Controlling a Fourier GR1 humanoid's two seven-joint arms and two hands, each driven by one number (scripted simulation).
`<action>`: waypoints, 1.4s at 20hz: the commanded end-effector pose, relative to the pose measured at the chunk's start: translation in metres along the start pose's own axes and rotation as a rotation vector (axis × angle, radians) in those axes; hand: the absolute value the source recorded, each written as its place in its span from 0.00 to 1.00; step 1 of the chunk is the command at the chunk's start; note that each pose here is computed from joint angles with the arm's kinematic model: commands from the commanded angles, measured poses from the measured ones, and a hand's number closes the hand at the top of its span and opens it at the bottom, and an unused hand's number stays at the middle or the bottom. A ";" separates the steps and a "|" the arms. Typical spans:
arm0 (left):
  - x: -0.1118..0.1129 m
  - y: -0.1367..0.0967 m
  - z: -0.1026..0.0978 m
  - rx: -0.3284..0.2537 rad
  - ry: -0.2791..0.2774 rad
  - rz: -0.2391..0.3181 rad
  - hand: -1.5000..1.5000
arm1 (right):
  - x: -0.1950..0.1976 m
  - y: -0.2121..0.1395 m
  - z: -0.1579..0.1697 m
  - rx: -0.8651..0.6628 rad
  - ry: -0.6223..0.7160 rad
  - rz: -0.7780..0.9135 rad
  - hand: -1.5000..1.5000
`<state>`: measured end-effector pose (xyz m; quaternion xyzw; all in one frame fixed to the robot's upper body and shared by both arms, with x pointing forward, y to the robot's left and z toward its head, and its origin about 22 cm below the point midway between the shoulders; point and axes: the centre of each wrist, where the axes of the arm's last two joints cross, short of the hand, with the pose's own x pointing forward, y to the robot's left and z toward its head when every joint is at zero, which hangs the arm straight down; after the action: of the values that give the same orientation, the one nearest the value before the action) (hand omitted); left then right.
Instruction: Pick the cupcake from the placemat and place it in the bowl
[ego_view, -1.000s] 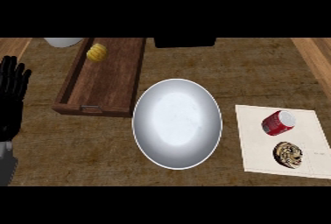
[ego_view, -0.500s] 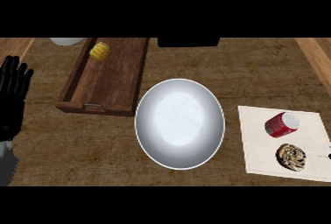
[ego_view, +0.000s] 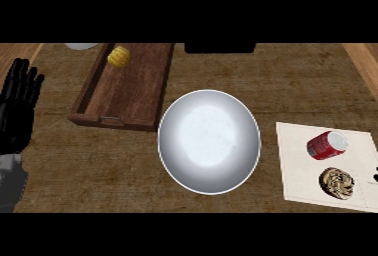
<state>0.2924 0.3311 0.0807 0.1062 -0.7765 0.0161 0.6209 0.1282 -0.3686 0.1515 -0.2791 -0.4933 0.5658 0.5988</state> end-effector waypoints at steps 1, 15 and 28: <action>0.006 0.003 -0.019 -0.001 -0.005 0.002 0.50 | 0.003 0.007 -0.014 0.024 0.019 0.007 0.00; -0.008 -0.011 0.010 -0.014 -0.020 0.013 0.50 | -0.035 0.065 -0.068 0.039 0.064 -0.012 0.00; -0.001 -0.006 0.007 0.000 0.002 -0.009 0.50 | -0.057 0.083 -0.092 0.054 0.001 0.003 0.00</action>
<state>0.2952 0.3249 0.0833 0.1081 -0.7768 0.0145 0.6202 0.1778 -0.3896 0.0525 -0.2649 -0.4882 0.5686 0.6068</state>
